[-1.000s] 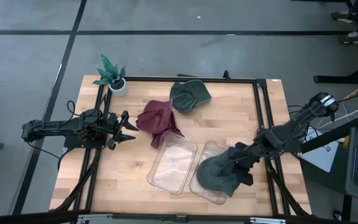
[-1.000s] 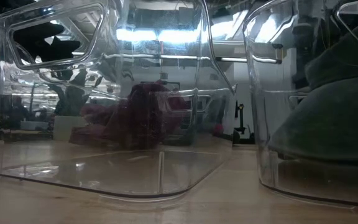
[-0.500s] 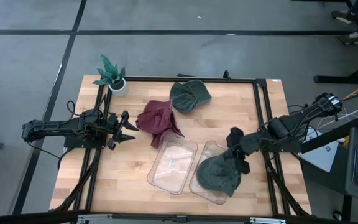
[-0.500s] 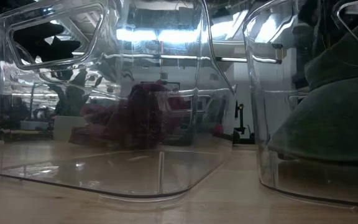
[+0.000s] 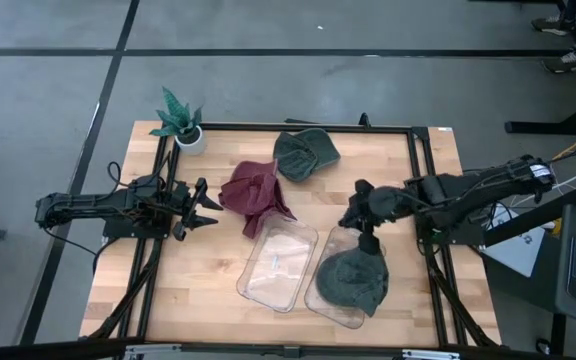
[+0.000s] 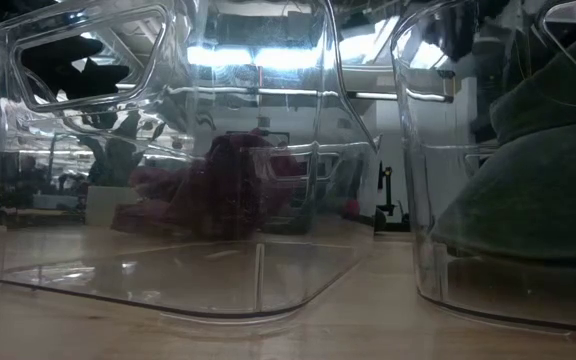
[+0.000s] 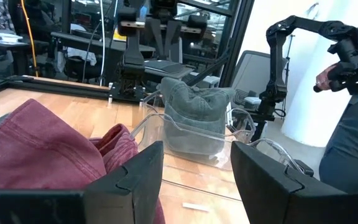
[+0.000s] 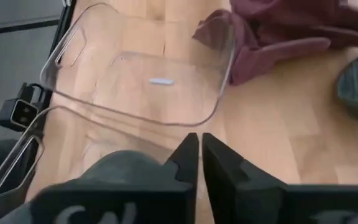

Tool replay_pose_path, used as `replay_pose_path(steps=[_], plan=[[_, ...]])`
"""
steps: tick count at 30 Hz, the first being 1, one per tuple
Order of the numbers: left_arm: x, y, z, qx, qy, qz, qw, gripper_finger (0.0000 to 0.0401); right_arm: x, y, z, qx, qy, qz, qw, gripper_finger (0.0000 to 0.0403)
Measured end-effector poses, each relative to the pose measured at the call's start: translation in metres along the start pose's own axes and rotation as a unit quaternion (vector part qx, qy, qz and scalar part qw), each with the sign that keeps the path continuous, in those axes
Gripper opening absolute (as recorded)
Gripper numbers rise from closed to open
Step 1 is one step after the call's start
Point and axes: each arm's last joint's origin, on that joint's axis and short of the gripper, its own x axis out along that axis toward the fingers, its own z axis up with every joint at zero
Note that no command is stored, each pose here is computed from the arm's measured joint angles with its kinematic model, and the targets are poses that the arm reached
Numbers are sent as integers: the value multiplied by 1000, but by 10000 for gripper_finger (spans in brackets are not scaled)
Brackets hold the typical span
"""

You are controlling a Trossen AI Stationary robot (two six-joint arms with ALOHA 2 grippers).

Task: Pick & Place hat
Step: Put the gray cap into the right transparent bin

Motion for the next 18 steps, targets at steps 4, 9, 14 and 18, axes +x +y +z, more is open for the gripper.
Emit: replay_pose_path(steps=[4, 9, 14, 18], plan=[[0, 0, 0, 0, 0, 0, 1000, 184, 7, -17, 6, -22, -4, 2, 1000, 71], [0, 0, 0, 0, 0, 0, 1000, 184, 17, -41, 11, -54, -3, -35, 998, 143], [0, 0, 0, 0, 0, 0, 1000, 184, 28, -68, 14, -88, 10, -75, 993, 206], [0, 0, 0, 0, 0, 0, 1000, 184, 38, -92, 13, -73, 25, -113, 991, 241]])
